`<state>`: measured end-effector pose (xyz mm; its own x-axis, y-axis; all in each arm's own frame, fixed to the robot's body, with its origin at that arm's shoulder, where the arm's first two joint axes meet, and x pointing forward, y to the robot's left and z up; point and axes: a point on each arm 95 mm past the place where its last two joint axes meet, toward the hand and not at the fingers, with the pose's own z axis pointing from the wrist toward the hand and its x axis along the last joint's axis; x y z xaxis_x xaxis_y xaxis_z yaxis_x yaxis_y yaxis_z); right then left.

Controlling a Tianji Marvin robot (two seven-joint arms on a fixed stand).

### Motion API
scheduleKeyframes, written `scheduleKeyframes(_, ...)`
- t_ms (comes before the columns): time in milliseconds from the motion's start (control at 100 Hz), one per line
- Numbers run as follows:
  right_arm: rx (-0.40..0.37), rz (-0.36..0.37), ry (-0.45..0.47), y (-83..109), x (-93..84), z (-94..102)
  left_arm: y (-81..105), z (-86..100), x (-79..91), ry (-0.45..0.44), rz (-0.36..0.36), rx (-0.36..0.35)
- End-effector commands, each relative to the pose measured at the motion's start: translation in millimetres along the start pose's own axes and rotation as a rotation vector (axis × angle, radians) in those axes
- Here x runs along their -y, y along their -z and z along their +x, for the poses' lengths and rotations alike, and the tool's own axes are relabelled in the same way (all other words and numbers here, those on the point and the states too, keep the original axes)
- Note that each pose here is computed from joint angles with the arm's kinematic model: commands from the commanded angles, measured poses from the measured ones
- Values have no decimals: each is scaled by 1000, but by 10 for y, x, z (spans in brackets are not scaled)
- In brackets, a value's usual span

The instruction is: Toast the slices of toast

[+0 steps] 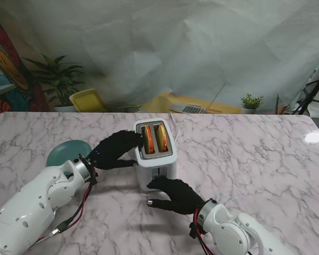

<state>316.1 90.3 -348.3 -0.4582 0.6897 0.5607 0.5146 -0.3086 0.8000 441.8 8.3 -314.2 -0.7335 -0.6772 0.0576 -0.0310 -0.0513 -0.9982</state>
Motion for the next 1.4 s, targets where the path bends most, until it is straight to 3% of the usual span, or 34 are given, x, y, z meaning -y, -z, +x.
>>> scheduleKeyframes(0, 41, 55, -23, 17, 175, -112, -13, 31, -28, 2, -12, -4)
scheduleKeyframes(210, 52, 83, -27, 8, 232, -150, -8, 36, -31, 0, -12, -6)
scheduleKeyframes(390, 39, 74, -9, 36, 157, -98, -7, 41, -31, -3, -9, -5)
scheduleKeyframes(1070, -194, -113, 158, 259, -511, 617, 24, 44, 33, -37, 11, 0)
scheduleKeyframes(1390, -219, -235, 278, 531, -864, 787, 112, 72, 128, -73, 32, 19)
